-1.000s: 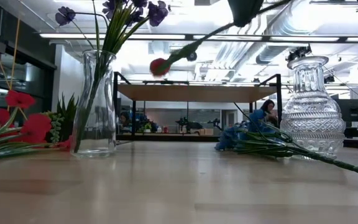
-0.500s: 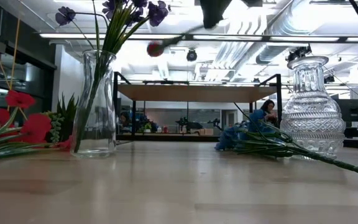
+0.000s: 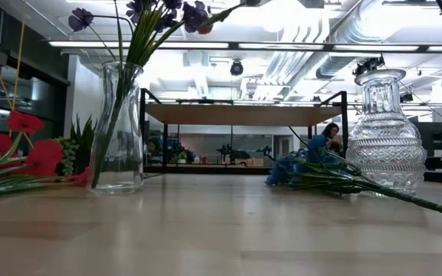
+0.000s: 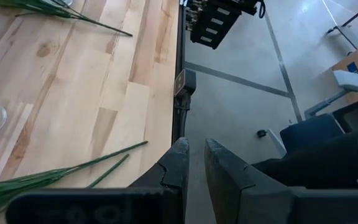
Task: Pick and place flowers into a vace then onto a shelf
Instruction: Put the orange flower into the left transparent flower vase
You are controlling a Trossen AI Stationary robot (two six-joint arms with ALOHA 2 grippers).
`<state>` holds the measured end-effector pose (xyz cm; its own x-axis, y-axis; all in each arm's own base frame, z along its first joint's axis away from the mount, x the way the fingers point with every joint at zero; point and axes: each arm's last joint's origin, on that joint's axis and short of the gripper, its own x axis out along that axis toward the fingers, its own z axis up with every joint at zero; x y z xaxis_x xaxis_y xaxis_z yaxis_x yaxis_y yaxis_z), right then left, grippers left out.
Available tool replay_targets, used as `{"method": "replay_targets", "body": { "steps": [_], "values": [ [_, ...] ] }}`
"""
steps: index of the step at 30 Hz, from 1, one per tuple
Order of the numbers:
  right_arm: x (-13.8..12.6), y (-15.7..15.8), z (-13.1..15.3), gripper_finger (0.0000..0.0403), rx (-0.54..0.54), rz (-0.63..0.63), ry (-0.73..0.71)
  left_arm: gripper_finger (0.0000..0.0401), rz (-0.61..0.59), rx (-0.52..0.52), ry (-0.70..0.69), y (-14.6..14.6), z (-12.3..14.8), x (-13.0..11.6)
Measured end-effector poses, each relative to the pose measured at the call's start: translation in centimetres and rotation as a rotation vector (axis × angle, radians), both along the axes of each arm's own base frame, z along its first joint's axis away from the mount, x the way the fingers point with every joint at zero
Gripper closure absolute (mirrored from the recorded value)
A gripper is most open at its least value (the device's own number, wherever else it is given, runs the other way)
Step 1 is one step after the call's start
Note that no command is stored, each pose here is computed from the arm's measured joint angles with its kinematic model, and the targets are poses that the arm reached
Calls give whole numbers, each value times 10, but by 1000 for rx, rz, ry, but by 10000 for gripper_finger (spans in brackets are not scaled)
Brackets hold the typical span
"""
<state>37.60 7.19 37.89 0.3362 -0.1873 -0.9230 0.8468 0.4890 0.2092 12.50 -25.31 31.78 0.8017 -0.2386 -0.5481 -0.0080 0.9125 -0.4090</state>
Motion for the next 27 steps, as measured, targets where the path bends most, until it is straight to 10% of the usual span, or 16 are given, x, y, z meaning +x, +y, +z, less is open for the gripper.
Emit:
{"method": "replay_targets", "body": {
  "steps": [27],
  "values": [
    [-106, -19, 110, 403, -430, 136, -335, 313, 167, -24, -181, 0, 9, 5]
  ]
}}
